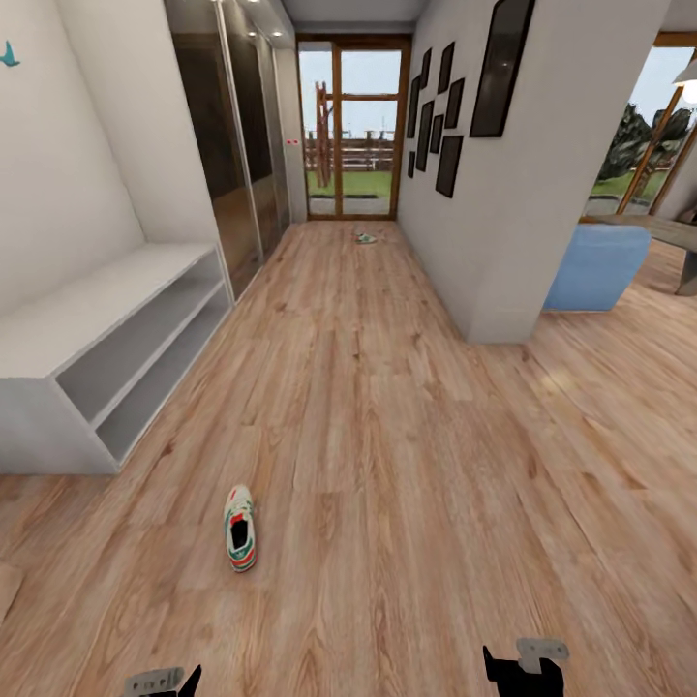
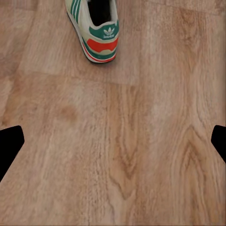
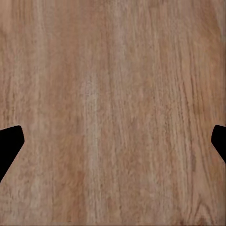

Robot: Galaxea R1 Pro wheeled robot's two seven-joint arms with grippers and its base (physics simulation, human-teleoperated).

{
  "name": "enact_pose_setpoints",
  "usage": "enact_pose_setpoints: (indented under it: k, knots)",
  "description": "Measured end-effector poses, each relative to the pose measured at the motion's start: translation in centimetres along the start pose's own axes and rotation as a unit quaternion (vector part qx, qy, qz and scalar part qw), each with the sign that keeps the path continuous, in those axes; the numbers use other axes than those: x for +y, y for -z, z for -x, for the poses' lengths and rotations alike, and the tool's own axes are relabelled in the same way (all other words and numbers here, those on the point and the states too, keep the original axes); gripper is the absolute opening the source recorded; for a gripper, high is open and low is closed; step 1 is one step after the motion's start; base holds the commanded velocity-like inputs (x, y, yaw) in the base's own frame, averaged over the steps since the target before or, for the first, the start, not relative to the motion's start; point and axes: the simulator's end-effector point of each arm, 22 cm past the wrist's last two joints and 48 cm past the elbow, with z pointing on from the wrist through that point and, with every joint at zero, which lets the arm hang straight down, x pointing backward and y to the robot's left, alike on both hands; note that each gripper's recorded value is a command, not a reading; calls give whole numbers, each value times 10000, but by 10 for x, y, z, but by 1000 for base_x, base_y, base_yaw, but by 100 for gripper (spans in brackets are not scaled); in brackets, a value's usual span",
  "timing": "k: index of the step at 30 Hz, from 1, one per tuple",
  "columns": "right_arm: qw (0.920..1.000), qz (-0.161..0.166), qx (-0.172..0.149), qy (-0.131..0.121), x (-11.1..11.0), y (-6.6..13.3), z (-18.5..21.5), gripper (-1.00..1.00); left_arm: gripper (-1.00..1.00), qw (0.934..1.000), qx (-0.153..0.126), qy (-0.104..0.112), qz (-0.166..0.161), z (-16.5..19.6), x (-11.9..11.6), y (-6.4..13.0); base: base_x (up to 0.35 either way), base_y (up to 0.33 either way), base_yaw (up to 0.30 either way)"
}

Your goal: Pick up the two gym shoes and the two sandals from the corridor floor and place them onto the hallstand (shoe rack) in the corridor, making sure they are on the rack and not on the floor. Arrange them so the two gym shoes are next to each other and the two sandals are next to each other.

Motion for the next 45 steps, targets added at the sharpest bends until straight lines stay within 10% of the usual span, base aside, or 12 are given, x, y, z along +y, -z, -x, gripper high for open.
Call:
enact_pose_setpoints:
  k: [34,45]
  knots:
    - [10000,46,30,-6,6,0,-3,100,100,10000,3,36,84,-1,5,0,260,-26,51]
    - [9944,-283,-1015,89,-16,-19,118,100,100,9956,-452,174,804,81,4,-49,2,0,22]
